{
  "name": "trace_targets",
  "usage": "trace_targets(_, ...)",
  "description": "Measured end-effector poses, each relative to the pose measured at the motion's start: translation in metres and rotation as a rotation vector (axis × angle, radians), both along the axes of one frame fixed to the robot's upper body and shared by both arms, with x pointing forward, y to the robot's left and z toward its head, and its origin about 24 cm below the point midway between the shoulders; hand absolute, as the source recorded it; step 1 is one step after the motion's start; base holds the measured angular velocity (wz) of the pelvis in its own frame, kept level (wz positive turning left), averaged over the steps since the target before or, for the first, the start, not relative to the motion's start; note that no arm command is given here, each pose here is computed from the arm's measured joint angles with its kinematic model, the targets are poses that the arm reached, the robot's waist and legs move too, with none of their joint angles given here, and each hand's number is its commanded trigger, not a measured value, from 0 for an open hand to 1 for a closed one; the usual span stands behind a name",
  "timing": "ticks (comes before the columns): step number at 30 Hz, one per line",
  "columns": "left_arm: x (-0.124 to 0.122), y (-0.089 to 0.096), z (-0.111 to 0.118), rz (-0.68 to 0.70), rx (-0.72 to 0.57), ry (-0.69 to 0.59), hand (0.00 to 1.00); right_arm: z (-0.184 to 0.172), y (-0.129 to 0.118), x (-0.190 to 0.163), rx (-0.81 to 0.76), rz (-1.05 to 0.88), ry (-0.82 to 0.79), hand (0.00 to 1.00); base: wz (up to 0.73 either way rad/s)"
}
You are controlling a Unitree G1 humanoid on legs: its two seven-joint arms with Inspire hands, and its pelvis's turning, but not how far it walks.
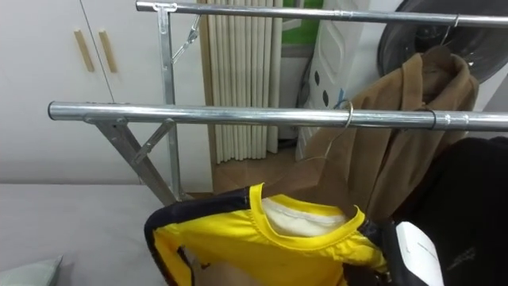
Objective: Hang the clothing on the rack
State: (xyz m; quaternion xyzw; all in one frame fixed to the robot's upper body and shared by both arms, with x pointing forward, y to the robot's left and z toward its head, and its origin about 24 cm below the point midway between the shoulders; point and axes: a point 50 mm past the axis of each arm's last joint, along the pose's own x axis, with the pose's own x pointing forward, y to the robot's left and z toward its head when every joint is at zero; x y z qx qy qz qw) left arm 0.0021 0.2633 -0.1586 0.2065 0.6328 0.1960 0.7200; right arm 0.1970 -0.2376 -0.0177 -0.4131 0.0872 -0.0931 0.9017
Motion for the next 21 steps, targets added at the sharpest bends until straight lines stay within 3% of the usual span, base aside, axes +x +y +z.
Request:
trace_targets(20, 0.002, 0.001, 0.001, 0.0, 0.012, 0.011, 0.0, -0.016, 0.014, -0.004, 0.089, -0.017, 0.038, 1.0, 0.0)
trace_targets(21, 0.003, 0.001, 0.001, 0.0, 0.012, 0.009, 0.0, -0.016, 0.014, -0.004, 0.086, -0.021, 0.036, 0.95, 0.0)
